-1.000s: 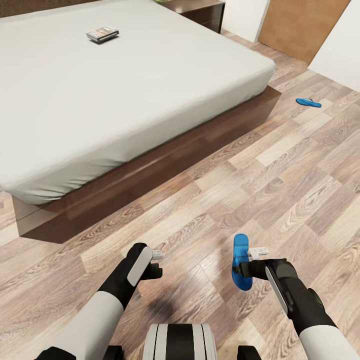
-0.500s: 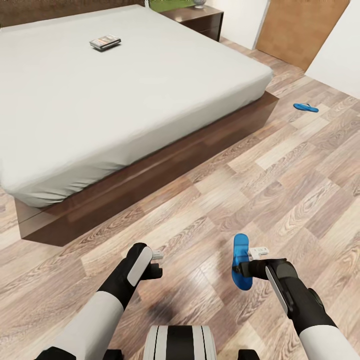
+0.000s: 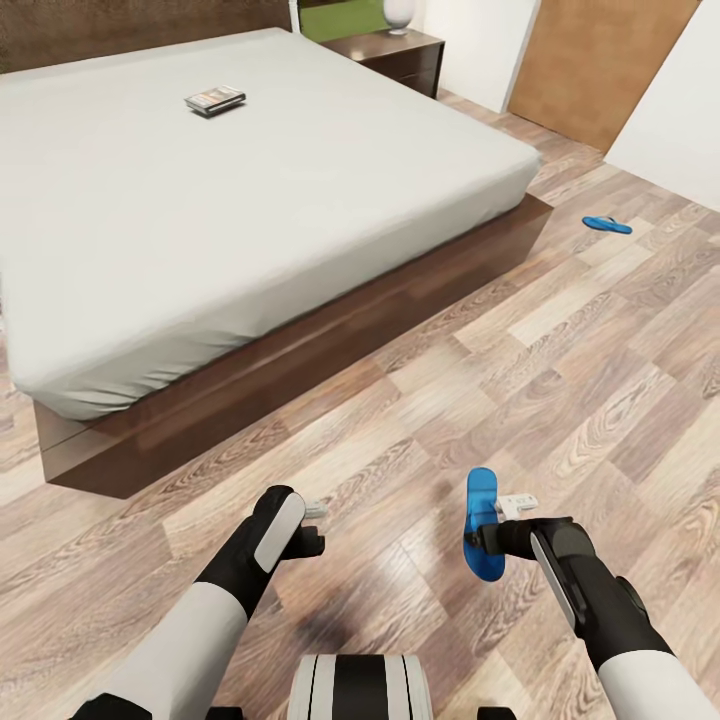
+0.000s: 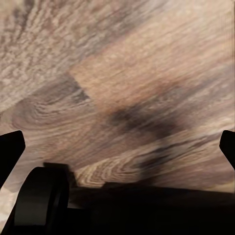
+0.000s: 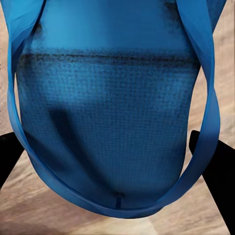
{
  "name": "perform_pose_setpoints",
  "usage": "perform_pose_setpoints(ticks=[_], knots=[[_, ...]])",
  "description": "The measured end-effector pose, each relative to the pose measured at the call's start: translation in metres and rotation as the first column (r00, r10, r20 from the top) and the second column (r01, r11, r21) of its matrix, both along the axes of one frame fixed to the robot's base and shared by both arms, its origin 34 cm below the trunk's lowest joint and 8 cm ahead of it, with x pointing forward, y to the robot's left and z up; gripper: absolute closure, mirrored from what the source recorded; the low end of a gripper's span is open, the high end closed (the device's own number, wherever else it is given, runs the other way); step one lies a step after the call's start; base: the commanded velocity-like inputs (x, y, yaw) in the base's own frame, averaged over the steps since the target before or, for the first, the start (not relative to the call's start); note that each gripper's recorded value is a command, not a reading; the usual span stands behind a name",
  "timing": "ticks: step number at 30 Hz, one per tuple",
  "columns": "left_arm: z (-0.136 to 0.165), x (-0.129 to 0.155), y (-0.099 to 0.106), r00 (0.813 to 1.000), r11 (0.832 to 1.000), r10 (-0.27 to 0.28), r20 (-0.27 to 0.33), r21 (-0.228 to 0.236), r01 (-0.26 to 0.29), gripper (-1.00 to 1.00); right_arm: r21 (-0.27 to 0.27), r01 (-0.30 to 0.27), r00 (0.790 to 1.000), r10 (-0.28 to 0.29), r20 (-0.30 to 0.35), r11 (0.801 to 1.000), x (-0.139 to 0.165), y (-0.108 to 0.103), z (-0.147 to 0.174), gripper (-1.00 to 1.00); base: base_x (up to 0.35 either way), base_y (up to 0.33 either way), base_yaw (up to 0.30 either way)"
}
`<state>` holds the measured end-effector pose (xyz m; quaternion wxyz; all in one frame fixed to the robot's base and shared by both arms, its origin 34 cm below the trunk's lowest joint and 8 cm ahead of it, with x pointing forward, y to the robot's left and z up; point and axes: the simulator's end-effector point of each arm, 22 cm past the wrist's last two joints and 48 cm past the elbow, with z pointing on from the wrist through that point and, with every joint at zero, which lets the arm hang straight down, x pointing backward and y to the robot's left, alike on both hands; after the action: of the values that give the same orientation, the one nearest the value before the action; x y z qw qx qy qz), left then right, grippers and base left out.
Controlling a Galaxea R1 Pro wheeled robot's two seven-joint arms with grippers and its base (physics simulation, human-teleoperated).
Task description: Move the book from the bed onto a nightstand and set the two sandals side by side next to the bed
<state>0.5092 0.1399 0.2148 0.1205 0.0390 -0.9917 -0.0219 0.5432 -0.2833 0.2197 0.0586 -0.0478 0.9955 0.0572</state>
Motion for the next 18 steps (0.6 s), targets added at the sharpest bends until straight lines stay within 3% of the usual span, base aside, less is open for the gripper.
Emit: perform_pose_setpoints(ticks=[18], knots=[[0.012, 0.011, -0.001, 1.0, 1.0, 0.001, 0.03, -0.002, -0.001, -1.0, -0.002, -0.003, 0.999, 0.004, 0.044, 1.0, 0.016, 0.0, 0.017, 1.0, 0.0, 0.0, 0.0]])
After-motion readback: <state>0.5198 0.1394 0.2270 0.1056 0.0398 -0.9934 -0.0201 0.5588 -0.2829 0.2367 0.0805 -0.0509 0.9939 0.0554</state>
